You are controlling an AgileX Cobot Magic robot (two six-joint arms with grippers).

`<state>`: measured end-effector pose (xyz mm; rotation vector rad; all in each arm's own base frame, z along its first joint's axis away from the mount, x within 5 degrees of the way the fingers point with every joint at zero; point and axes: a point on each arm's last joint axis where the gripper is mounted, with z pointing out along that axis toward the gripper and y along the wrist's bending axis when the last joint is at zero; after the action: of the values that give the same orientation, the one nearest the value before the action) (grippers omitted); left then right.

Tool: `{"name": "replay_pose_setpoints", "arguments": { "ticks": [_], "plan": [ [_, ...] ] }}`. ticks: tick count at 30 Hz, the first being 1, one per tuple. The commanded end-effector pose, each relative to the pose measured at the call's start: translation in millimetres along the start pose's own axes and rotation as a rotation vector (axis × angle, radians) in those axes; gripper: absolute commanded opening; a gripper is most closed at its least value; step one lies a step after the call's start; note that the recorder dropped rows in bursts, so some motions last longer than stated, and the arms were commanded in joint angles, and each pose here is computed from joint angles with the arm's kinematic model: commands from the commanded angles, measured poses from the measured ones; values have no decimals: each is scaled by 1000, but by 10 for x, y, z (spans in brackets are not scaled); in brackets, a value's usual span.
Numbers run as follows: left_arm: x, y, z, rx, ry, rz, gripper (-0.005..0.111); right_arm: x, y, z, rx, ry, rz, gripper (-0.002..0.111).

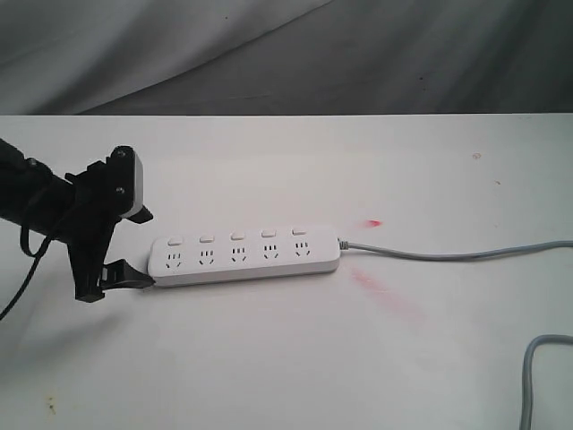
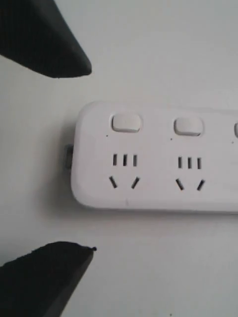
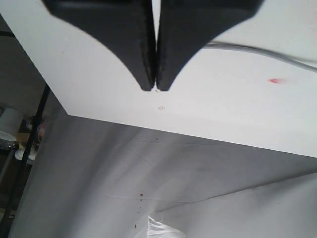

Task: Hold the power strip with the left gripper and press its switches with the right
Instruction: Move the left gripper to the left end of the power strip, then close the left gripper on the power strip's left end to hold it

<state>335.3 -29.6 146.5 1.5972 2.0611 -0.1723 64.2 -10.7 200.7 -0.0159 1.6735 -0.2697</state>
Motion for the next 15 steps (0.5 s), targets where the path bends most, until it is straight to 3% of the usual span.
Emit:
{"name": "replay_pose_setpoints", "arguments": {
  "ticks": [1, 15],
  "plan": [
    [-26, 76, 91, 24, -19, -19, 84, 15, -3, 2, 8, 7, 7, 0],
    [18, 207, 319, 78, -24, -60, 84, 15, -3, 2, 8, 7, 7, 0]
  ]
}}
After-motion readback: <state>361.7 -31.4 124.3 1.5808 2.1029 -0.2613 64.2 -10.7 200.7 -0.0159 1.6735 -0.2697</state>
